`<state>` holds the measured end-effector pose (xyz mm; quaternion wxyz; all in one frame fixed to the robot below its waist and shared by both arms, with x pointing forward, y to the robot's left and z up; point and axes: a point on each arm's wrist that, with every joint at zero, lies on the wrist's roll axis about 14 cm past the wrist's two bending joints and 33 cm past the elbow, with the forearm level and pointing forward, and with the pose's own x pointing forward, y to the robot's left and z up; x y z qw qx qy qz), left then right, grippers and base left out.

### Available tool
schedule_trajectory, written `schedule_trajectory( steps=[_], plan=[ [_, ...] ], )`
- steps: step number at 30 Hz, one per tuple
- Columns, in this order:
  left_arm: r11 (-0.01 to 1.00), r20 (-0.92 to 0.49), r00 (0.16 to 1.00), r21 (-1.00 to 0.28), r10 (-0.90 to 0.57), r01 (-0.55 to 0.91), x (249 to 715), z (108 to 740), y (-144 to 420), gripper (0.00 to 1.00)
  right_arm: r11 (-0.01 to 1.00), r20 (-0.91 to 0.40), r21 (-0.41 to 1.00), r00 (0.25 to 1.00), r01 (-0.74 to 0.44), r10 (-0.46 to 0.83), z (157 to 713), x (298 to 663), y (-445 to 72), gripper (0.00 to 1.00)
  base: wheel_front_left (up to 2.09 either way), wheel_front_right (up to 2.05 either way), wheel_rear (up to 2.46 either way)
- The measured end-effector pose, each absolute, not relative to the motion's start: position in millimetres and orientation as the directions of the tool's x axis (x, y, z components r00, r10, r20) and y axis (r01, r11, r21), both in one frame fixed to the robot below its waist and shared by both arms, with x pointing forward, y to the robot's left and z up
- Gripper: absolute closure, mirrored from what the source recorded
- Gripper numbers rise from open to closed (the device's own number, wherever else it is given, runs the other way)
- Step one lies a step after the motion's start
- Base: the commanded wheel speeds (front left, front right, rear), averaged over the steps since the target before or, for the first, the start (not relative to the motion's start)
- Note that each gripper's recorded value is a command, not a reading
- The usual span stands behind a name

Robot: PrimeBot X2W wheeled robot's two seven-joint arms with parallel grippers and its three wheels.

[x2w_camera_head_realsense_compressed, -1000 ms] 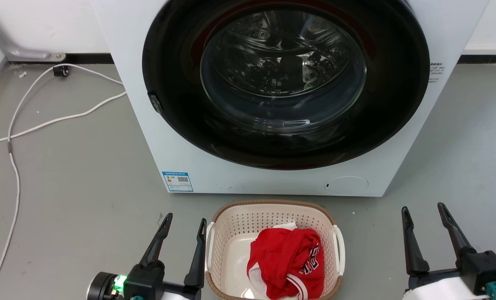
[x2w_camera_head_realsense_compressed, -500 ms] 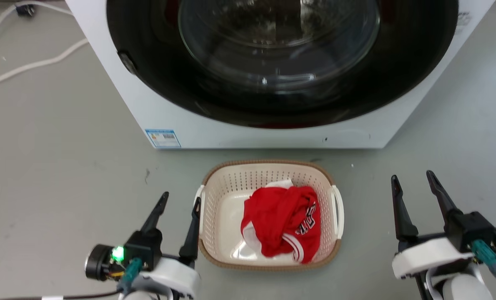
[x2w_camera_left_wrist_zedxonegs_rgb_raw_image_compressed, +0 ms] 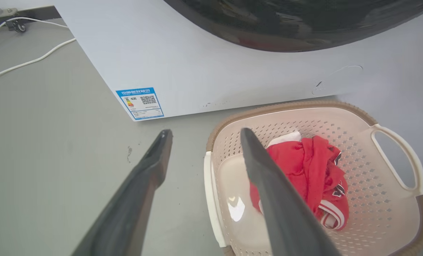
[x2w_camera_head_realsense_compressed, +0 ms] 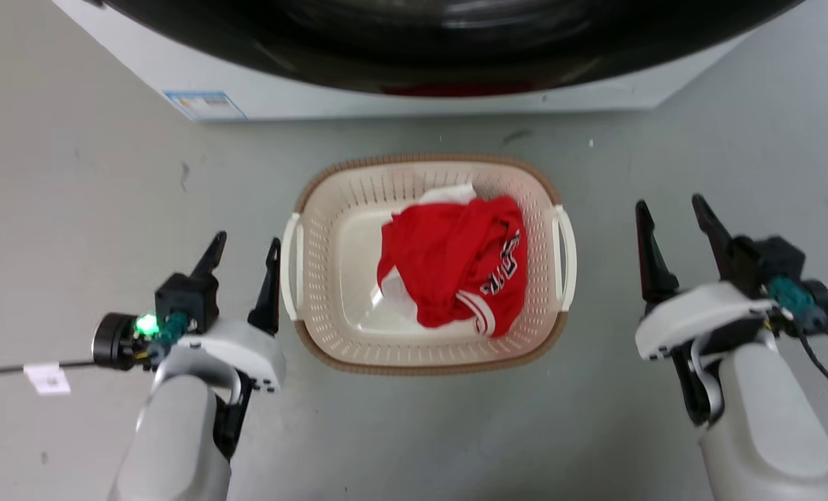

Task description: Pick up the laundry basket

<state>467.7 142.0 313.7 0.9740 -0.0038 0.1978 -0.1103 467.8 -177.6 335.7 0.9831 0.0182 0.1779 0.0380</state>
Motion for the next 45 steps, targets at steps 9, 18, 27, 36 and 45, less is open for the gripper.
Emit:
schedule_trajectory(
  steps=[9,18,27,36,45],
  plan=[
    [0.965,-0.554,0.794,-0.080,-0.252,0.251,476,236,135,0.00,0.992,-0.540,0.083,0.832,-0.094,0.124,258,479,-164,0.00,0.00,0.00,0.00],
    [0.959,-0.664,0.702,-0.088,-0.257,0.268,474,187,141,0.00,0.986,-0.695,0.132,0.700,-0.100,0.164,200,471,-149,0.00,0.00,0.00,0.00],
    [0.949,-0.730,0.627,-0.097,-0.273,0.299,467,162,140,0.00,0.981,-0.802,0.179,0.565,-0.078,0.191,166,456,-139,0.00,0.00,0.00,0.00],
    [0.943,-0.785,0.547,-0.140,-0.293,0.303,465,146,133,0.00,0.982,-0.852,0.169,0.489,-0.084,0.188,148,454,-139,0.00,0.00,0.00,0.00],
    [0.927,-0.840,0.448,-0.155,-0.306,0.343,462,132,135,0.00,0.979,-0.876,0.179,0.439,-0.094,0.202,137,456,-134,0.00,0.00,0.00,0.00]
  ],
)
